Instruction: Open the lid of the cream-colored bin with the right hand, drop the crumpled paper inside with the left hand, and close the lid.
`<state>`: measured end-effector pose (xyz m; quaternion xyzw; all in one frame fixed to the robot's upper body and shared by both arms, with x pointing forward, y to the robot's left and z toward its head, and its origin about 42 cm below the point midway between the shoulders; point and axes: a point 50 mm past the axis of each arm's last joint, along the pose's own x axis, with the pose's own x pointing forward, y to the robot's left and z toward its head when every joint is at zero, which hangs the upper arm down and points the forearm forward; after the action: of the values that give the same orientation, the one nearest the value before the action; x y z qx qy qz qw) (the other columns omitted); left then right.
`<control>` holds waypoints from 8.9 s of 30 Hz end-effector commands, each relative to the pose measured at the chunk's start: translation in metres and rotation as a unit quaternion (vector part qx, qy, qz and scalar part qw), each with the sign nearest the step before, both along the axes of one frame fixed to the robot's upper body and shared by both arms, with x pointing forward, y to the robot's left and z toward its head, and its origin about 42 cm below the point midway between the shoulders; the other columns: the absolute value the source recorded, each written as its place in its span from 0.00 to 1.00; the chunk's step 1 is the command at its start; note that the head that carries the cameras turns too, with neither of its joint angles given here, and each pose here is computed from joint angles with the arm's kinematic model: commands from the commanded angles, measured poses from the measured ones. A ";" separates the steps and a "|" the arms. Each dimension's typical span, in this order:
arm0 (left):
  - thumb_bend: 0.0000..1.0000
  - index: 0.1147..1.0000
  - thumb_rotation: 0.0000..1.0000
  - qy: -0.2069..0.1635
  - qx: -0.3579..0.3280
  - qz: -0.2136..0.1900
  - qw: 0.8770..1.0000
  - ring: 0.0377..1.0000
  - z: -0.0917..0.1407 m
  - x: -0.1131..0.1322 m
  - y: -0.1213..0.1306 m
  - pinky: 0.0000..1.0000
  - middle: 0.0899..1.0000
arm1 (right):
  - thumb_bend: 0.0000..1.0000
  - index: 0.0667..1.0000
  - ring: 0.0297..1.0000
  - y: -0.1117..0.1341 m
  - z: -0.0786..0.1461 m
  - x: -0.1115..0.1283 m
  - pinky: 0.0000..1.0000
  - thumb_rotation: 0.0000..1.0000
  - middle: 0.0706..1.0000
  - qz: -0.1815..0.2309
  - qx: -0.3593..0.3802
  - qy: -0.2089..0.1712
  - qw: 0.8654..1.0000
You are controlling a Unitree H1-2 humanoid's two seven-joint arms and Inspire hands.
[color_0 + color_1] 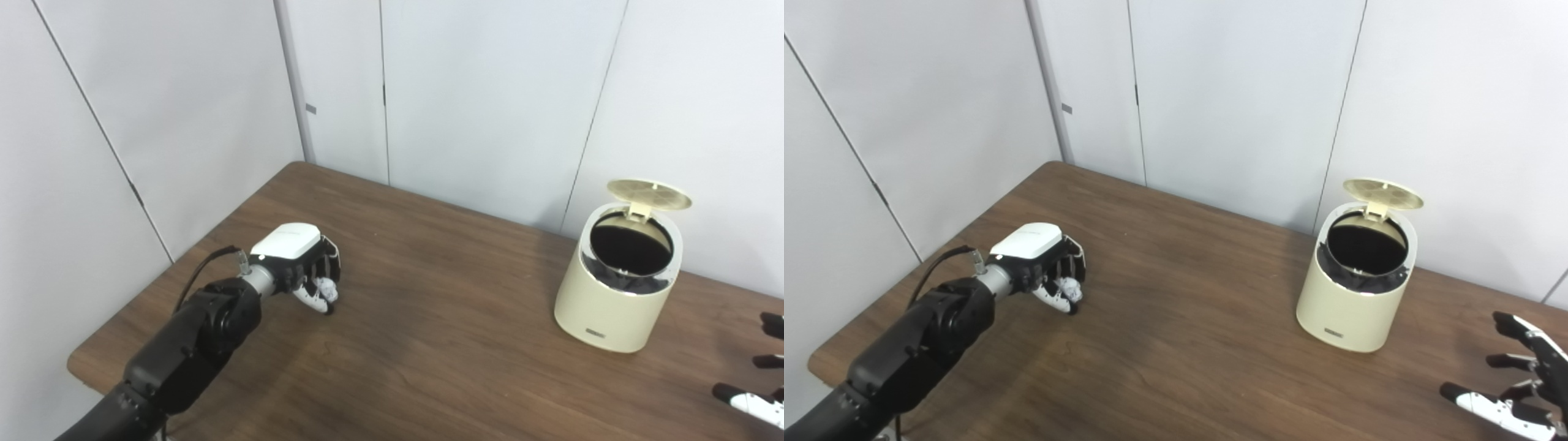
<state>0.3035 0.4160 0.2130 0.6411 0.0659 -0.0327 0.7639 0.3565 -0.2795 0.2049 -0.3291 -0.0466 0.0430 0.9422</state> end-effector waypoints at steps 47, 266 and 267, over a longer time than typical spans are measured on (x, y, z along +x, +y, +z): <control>0.52 0.45 0.00 -0.222 -0.067 -0.278 0.932 0.37 0.134 0.077 -0.175 0.37 0.40 | 0.76 0.86 0.75 0.041 -0.003 0.021 0.58 0.13 0.86 0.015 -0.017 -0.026 0.999; 0.65 0.67 0.03 -0.193 -0.504 -0.072 0.839 0.59 -0.066 0.046 -0.199 0.51 0.65 | 0.72 0.88 0.82 0.073 0.139 0.071 0.70 0.35 0.89 0.098 -0.113 -0.189 0.971; 0.64 0.66 0.01 -0.193 -0.505 -0.071 0.838 0.59 -0.066 0.046 -0.200 0.51 0.64 | 0.72 0.89 0.83 0.074 0.141 0.072 0.70 0.36 0.90 0.098 -0.118 -0.187 0.970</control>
<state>0.3428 0.2199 0.1352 0.1639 -0.1274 0.0064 0.9782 0.4255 -0.2079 0.3162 -0.4224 -0.2126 0.0883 0.8767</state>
